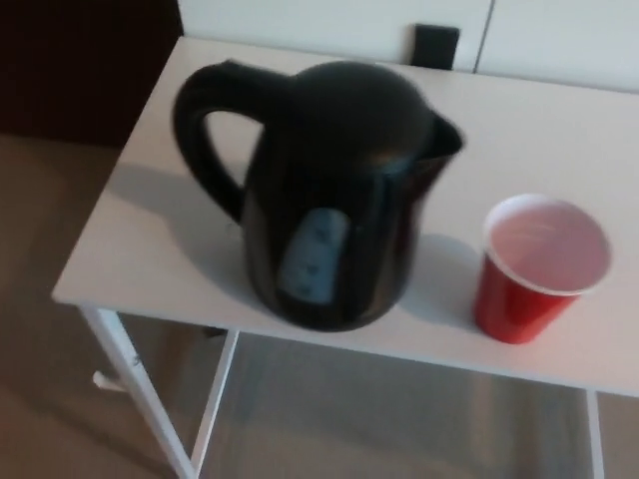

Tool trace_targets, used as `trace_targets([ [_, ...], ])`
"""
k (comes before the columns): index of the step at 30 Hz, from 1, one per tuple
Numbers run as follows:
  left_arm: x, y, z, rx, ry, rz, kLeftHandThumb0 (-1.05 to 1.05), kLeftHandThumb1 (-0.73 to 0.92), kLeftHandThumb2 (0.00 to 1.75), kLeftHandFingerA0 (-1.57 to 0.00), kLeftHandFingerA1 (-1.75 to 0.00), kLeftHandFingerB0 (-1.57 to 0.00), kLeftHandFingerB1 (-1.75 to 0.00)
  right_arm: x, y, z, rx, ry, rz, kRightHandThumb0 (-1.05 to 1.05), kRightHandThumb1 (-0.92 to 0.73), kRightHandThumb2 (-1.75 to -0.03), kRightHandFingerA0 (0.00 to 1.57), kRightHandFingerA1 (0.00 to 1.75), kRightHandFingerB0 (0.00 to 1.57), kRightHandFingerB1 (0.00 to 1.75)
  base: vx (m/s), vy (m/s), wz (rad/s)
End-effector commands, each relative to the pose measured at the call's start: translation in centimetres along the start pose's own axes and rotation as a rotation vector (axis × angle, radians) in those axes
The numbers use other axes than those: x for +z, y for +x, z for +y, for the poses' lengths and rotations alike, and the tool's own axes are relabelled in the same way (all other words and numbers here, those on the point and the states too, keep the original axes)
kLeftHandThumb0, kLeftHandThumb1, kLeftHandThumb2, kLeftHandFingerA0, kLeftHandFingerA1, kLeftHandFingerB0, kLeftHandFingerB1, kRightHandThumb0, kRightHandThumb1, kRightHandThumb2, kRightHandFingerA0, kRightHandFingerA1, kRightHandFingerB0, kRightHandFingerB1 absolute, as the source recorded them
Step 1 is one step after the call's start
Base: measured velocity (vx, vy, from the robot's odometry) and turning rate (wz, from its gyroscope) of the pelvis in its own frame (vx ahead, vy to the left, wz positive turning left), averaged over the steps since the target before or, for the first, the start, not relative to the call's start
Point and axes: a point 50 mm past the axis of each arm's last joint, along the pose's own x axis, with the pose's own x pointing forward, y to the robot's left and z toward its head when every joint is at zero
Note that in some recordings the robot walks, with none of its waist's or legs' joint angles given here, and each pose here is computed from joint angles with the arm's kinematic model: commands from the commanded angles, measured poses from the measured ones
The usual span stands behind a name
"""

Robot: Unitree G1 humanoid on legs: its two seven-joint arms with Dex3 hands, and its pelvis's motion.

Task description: The robot walk towards a table in front and uses its left hand to pick up the pot from the base and pour water to the cup on the right hand side

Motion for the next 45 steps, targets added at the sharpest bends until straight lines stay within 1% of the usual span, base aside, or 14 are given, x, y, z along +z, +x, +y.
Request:
trace_targets([
  [1,2.1,0.2,-0.6,-0.024,0.060,-0.080,-0.07,0.56,0.56,-0.30,-0.50,-0.19,-0.34,-0.1,0.0,0.1,-0.005,0.008,0.001,-0.13,-0.47,-0.90,0.45,0.65,0.03,0.47,0.05,0.244,-0.41],
  [5,3.6,0.6,-2.2,-0.065,0.179,-0.200,-0.08,0.39,0.86,-0.35,-0.61,-0.14,-0.51,0.2,0.0,0.2,0.010,-0.002,-0.013,-0.13,-0.47,-0.90,0.47,0.66,0.03,0.47,-0.01,0.198,-0.09],
  [6,4.4,0.8,-2.9,-0.070,0.182,-0.257,-0.09,0.55,0.56,-0.59,-0.49,-0.34,-0.36,0.3,0.0,0.2,0.018,-0.018,-0.015,-0.20,-0.64,-0.59,0.52,0.55,0.11,0.31,0.03,0.086,0.00],
  [13,8.5,0.5,-7.8,-0.209,0.276,-0.453,-0.11,0.53,0.56,-0.45,-0.40,-0.37,-0.33,0.9,0.4,1.0,0.024,-0.014,-0.034,-0.12,-0.51,-0.93,0.45,0.65,0.02,0.46,0.00,0.005,0.04],
  [16,9.1,0.6,-11.1,-0.283,0.321,-0.463,-0.05,0.54,0.56,-0.45,-0.41,-0.38,-0.34,1.6,0.7,1.9,0.043,-0.022,-0.045,-0.21,-0.64,-0.57,0.46,0.50,0.13,0.32,0.00,0.000,0.00],
  [19,8.8,0.6,-11.3,-0.276,0.321,-0.454,-0.05,0.54,0.56,-0.45,-0.41,-0.38,-0.34,1.6,0.8,2.0,0.048,-0.031,-0.047,-0.21,-0.64,-0.57,0.46,0.50,0.13,0.32,0.00,0.000,0.00],
  [20,7.5,1.2,-11.6,-0.274,0.342,-0.415,-0.08,0.55,0.56,-0.43,-0.41,-0.35,-0.33,1.8,0.8,2.4,0.051,-0.047,-0.052,-0.15,-0.49,-0.91,0.42,0.64,0.00,0.45,0.00,0.000,0.00],
  [24,6.8,1.4,-11.9,-0.270,0.352,-0.397,-0.08,0.55,0.56,-0.43,-0.41,-0.35,-0.33,1.9,0.7,2.6,0.052,-0.055,-0.054,-0.15,-0.49,-0.91,0.42,0.64,0.00,0.45,0.00,0.000,0.00],
  [25,6.4,1.6,-12.1,-0.272,0.356,-0.388,-0.09,0.56,0.56,-0.45,-0.41,-0.36,-0.34,2.2,0.8,2.7,0.046,-0.048,-0.060,-0.17,-0.66,-0.59,0.54,0.51,0.16,0.32,0.00,0.000,0.00],
  [37,6.6,2.2,-12.9,-0.264,0.391,-0.408,-0.10,0.52,0.56,-0.45,-0.38,-0.36,-0.33,3.1,1.2,3.7,0.062,-0.051,-0.082,-0.14,-0.52,-0.94,0.45,0.64,0.03,0.46,0.00,0.000,0.00],
  [39,8.1,1.2,-14.6,-0.304,0.438,-0.510,-0.11,0.51,0.55,-0.47,-0.38,-0.36,-0.32,3.3,1.2,3.9,0.072,-0.067,-0.085,-0.16,-0.69,-0.59,0.50,0.50,0.13,0.31,0.00,0.000,0.00],
  [40,9.3,0.2,-16.0,-0.335,0.471,-0.570,-0.16,0.50,0.55,-0.47,-0.36,-0.36,-0.32,3.4,1.2,4.0,0.078,-0.064,-0.087,-0.14,-0.49,-0.92,0.45,0.65,0.03,0.47,0.00,0.000,0.00],
  [44,12.5,-3.0,-20.0,-0.443,0.565,-0.738,-0.20,0.52,0.56,-0.39,-0.35,-0.26,-0.30,3.8,1.3,4.3,0.093,-0.058,-0.101,-0.21,-0.63,-0.60,0.50,0.53,0.14,0.34,0.00,0.000,0.00],
  [45,14.0,-4.3,-21.3,-0.515,0.581,-0.800,-0.22,0.52,0.55,-0.29,-0.37,-0.16,-0.29,3.9,1.5,4.2,0.094,-0.061,-0.101,-0.17,-0.44,-0.88,0.48,0.66,0.00,0.45,0.00,0.000,0.00],
])
